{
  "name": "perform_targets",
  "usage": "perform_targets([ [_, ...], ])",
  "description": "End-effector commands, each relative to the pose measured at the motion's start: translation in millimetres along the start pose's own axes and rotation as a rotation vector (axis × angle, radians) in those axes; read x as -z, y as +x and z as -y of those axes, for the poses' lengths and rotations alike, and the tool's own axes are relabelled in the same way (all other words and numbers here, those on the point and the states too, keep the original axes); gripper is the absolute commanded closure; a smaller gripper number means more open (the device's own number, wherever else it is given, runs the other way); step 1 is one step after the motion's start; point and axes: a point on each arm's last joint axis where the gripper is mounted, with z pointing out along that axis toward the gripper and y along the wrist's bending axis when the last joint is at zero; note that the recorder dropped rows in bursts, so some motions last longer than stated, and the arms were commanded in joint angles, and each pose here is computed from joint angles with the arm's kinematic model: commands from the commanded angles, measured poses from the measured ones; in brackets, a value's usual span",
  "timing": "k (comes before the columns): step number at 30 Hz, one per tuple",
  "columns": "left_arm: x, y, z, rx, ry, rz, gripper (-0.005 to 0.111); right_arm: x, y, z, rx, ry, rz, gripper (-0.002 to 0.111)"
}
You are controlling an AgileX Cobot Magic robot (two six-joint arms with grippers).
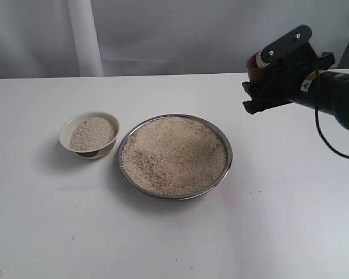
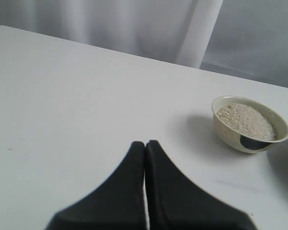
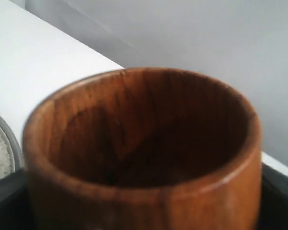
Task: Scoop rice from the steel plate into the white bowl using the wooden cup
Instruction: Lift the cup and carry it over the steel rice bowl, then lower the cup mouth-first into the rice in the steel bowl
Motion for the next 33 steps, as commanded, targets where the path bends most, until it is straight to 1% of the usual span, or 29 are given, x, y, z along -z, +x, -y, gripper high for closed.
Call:
perform_targets([
  [1, 0.1, -0.7, 0.7, 0.009, 0.010, 0.003, 0.107, 32.2, -38.9, -5.1, 0.193, -0.032, 0.012, 0.108],
  [4, 0.1, -0.7, 0.7, 0.009, 0.010, 0.003, 0.107, 41.8, -62.9, -16.4, 0.338, -0.097, -0.056, 0.108],
  [7, 0.1, -0.7, 0.7, 0.009, 0.010, 0.003, 0.107, 47.2, -84.9, -35.2, 0.549, -0.157, -0.148, 0.108],
  [11, 0.1, -0.7, 0.7, 0.009, 0.010, 0.003, 0.107, 48.6, -106.5, -57.5, 0.845, -0.152, -0.270, 0.108],
  [14, 0.1, -0.7, 0.7, 0.011, 0.010, 0.003, 0.107, 42.9, -115.9, -69.2, 0.985, -0.119, -0.371, 0.108],
  [17, 0.1, -0.7, 0.7, 0.011, 0.010, 0.003, 0.107, 28.7, -117.2, -83.5, 1.084, -0.104, -0.438, 0.108],
  [22, 0.1, -0.7, 0.7, 0.011, 0.010, 0.003, 0.107, 1.9, -108.1, -103.8, 1.174, -0.122, -0.461, 0.108],
  [25, 0.1, -0.7, 0.7, 0.011, 0.010, 0.003, 0.107, -15.3, -97.0, -112.3, 1.219, -0.138, -0.490, 0.108],
  [29, 0.1, -0.7, 0.7, 0.011, 0.010, 0.003, 0.107, -32.0, -80.7, -120.1, 1.345, -0.166, -0.538, 0.108],
  [33, 0.1, -0.7, 0.7, 0.011, 0.010, 0.003, 0.107, -45.6, -65.3, -127.2, 1.428, -0.188, -0.573, 0.108],
])
